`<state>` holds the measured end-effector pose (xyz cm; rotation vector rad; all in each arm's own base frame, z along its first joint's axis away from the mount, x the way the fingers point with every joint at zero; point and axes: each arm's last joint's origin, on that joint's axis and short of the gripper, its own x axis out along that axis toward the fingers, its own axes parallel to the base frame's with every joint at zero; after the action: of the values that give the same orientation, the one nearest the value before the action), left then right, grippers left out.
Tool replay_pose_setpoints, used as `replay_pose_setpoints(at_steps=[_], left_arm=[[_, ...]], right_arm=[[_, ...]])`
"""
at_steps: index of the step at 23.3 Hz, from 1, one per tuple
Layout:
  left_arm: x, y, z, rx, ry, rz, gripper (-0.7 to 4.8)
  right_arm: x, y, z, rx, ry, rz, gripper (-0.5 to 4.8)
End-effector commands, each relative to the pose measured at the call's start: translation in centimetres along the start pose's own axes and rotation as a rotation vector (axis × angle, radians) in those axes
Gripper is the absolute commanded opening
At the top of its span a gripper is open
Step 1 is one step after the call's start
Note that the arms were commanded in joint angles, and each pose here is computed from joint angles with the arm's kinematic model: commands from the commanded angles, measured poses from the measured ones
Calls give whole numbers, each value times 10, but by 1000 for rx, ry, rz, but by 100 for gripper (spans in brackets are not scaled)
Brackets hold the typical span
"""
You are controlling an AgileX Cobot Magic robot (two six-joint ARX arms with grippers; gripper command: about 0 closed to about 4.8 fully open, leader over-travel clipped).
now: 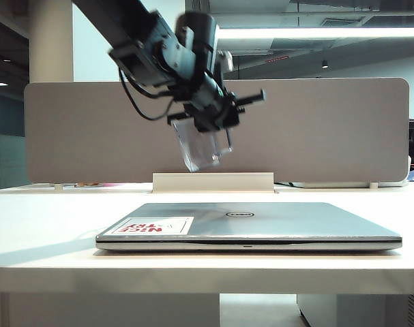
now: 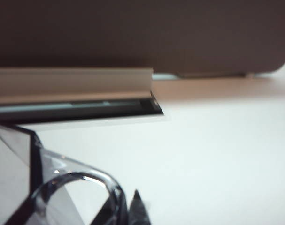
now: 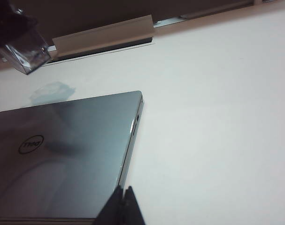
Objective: Pick up the water cup and place it on the side of the laptop away from you.
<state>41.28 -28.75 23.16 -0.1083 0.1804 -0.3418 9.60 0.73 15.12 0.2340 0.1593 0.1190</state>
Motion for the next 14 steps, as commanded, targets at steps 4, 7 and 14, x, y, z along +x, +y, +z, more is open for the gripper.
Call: replay_pose_setpoints(at_steps=[4, 7, 14], left_arm=[[19, -33, -19, -5, 26, -19, -6], [23, -39, -26, -14, 10, 76, -6], [27, -37, -33, -103, -8, 157, -6]], right_arm=[[0, 0, -1, 3, -7, -1, -8], [0, 0, -1, 3, -6, 1, -8], [0, 0, -1, 3, -5, 2, -8]])
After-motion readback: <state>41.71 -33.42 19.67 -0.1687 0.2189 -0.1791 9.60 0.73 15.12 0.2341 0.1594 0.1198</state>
